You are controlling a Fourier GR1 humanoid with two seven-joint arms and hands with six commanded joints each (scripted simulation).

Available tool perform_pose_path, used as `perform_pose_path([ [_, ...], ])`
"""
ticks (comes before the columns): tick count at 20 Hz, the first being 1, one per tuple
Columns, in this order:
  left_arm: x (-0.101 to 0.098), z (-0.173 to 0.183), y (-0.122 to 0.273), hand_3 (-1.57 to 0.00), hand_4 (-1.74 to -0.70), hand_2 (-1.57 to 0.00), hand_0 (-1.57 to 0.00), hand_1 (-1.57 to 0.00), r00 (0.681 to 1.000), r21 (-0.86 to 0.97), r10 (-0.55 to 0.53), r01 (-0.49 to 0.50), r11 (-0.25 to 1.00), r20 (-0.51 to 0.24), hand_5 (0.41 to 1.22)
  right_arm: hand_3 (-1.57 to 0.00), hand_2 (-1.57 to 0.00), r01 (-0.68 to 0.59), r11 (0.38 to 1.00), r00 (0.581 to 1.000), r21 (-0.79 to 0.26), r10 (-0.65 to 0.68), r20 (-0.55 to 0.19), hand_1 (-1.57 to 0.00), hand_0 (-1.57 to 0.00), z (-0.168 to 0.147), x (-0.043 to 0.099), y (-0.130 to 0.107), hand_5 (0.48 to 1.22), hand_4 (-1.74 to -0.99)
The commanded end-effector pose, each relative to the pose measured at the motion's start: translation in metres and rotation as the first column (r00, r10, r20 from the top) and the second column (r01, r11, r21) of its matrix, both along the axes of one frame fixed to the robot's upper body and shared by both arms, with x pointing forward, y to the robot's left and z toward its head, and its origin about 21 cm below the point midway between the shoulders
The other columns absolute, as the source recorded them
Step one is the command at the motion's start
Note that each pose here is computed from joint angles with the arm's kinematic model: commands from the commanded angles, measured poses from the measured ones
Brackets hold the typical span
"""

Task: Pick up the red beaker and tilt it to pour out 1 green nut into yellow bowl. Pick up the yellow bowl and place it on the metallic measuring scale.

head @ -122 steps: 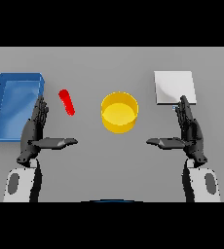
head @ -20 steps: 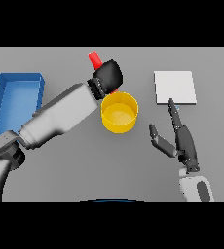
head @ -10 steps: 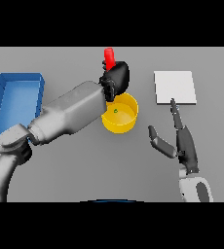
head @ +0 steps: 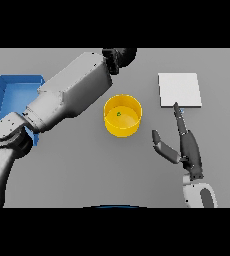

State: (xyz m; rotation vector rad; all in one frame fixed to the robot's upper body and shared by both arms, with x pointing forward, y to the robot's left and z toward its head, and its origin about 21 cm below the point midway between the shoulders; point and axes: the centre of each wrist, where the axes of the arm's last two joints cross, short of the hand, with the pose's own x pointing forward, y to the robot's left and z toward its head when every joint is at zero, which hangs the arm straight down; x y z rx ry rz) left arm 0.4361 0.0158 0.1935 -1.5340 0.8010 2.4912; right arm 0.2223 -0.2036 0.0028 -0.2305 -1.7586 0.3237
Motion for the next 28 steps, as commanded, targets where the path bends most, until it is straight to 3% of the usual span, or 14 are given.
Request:
perform_pose_path([
  [1, 0.007, 0.017, 0.007, -1.26, -1.73, -1.57, -1.57, -1.57, 0.999, -0.062, 0.039, -0.039, 0.997, 0.009, 1.221, 0.0, 0.0, 0.0, 1.0, 1.0, -0.002, 0.0, 0.012, 0.0, 0.0, 0.003, 0.001, 0.0, 0.681, -1.024],
  [2, 0.011, 0.027, 0.011, -1.02, -1.73, -1.57, -1.57, -1.57, 0.998, -0.097, 0.062, -0.061, 0.993, 0.01, 1.221, 0.0, 0.0, -0.006, 1.0, 1.0, 0.005, 0.006, 0.013, 0.0, 0.0, 0.005, 0.0, 0.0, 0.68, -1.028],
  [4, 0.024, 0.053, 0.032, -1.22, -1.73, -1.57, -1.57, -1.57, 0.994, -0.22, 0.106, -0.109, 0.969, -0.021, 1.221, 0.0, 0.0, -0.001, 1.0, 1.0, 0.017, 0.001, -0.005, 0.0, 0.0, 0.006, -0.002, -0.003, 0.676, -1.009],
  [7, 0.039, 0.086, 0.069, -1.39, -1.73, -1.57, -1.57, -1.57, 0.957, -0.47, 0.272, -0.285, 0.835, -0.098, 1.221, 0.0, 0.0, -0.01, 1.0, 1.0, 0.011, 0.01, 0.007, 0.0, 0.0, 0.005, 0.002, 0.001, 0.675, -0.996],
  [12, 0.054, 0.102, 0.159, -1.45, -1.74, -1.57, -1.57, -1.57, 0.864, -0.773, 0.443, -0.446, 0.451, -0.24, 1.221, 0.0, 0.0, -0.017, 0.998, 1.0, 0.054, 0.018, -0.006, 0.0, 0.0, 0.001, 0.007, 0.007, 0.668, -1.004],
  [15, 0.055, 0.086, 0.217, -1.43, -1.74, -1.57, -1.57, -1.57, 0.807, -0.867, 0.488, -0.466, 0.179, -0.333, 1.221, 0.0, 0.0, -0.021, 0.997, 1.0, 0.074, 0.022, -0.002, 0.0, 0.0, 0.004, 0.01, 0.002, 0.659, -1.012],
  [17, 0.051, 0.07, 0.255, -1.41, -1.74, -1.57, -1.57, -1.57, 0.736, -0.883, 0.558, -0.47, 0.011, -0.385, 1.221, 0.0, 0.0, -0.023, 0.999, 1.0, 0.05, 0.023, -0.005, 0.0, 0.0, 0.001, 0.01, 0.005, 0.655, -1.034],
  [18, 0.048, 0.065, 0.269, -1.42, -1.74, -1.57, -1.57, -1.57, 0.724, -0.889, 0.557, -0.454, -0.062, -0.408, 1.221, 0.0, 0.0, -0.019, 0.999, 1.0, 0.043, 0.02, -0.012, 0.0, 0.0, 0.003, 0.011, 0.004, 0.654, -1.044],
  [19, 0.047, 0.052, 0.28, -1.43, -1.74, -1.57, -1.57, -1.57, 0.689, -0.88, 0.567, -0.448, -0.159, -0.452, 1.221, 0.0, 0.0, -0.022, 0.999, 1.0, 0.04, 0.023, -0.008, 0.0, 0.0, 0.002, 0.01, 0.005, 0.653, -1.05],
  [22, 0.035, 0.015, 0.31, -1.46, -1.74, -1.57, -1.57, -1.57, 0.65, -0.843, 0.537, -0.404, -0.355, -0.537, 1.221, 0.0, 0.0, -0.021, 1.0, 1.0, 0.022, 0.021, -0.008, 0.0, 0.0, 0.003, 0.007, 0.005, 0.652, -1.048],
  [23, 0.032, 0.005, 0.316, -1.47, -1.74, -1.57, -1.57, -1.57, 0.619, -0.818, 0.537, -0.391, -0.423, -0.573, 1.221, 0.0, 0.0, -0.02, 1.0, 1.0, 0.014, 0.02, -0.006, 0.0, 0.0, 0.001, 0.008, 0.005, 0.651, -1.047],
  [27, 0.015, -0.027, 0.323, -1.48, -1.74, -1.57, -1.57, -1.57, 0.61, -0.761, 0.485, -0.342, -0.552, -0.627, 1.221, 0.0, 0.0, -0.012, 1.0, 1.0, -0.018, 0.012, -0.002, 0.0, 0.0, 0.005, 0.008, 0.004, 0.649, -1.046],
  [28, 0.007, -0.036, 0.328, -1.48, -1.74, -1.57, -1.57, -1.57, 0.593, -0.746, 0.487, -0.332, -0.578, -0.641, 1.221, 0.0, 0.0, -0.017, 1.0, 1.0, -0.009, 0.017, -0.01, 0.0, 0.0, 0.003, 0.007, 0.006, 0.65, -1.041],
])
